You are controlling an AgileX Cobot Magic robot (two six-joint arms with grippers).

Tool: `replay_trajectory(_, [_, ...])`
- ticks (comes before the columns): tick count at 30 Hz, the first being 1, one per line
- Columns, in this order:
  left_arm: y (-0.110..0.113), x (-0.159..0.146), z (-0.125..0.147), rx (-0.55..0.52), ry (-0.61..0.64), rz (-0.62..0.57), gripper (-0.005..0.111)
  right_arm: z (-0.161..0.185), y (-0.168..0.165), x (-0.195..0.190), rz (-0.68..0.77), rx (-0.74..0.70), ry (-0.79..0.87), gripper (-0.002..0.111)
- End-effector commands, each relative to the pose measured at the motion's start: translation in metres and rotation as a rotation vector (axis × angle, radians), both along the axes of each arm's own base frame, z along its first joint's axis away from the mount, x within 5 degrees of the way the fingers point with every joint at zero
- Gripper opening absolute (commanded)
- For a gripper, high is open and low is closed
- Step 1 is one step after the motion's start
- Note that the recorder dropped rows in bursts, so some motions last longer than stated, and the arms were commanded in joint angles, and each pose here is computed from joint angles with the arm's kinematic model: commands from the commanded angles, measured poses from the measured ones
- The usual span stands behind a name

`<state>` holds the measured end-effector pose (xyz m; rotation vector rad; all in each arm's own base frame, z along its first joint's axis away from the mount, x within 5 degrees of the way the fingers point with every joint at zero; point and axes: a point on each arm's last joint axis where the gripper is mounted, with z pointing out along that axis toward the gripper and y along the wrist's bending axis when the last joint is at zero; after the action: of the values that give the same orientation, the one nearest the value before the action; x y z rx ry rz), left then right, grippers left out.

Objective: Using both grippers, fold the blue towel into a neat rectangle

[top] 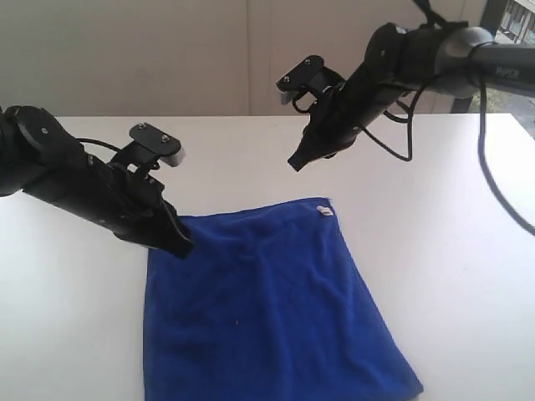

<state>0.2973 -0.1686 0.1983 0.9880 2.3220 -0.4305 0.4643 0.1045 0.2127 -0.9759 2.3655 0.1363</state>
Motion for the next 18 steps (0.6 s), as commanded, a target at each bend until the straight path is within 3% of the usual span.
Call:
replay_trajectory(1, [0.01,0.021,-0.02,0.035,-0.015,0.061,0.0,0.011,-0.001,-0.023,0.058,-0.007,0.155,0.0])
replay_trajectory(13, [-0.002,0.061,-0.068,0.095,0.041,-0.021,0.0,0.001,-0.01,-0.061,0.037,-0.03,0.255,0.0])
replay_trajectory(18, [-0.012,0.076,-0.073,0.08,0.062,-0.055,0.0,0.011,-0.014,-0.066,0.006,-0.054,0.236,0.0])
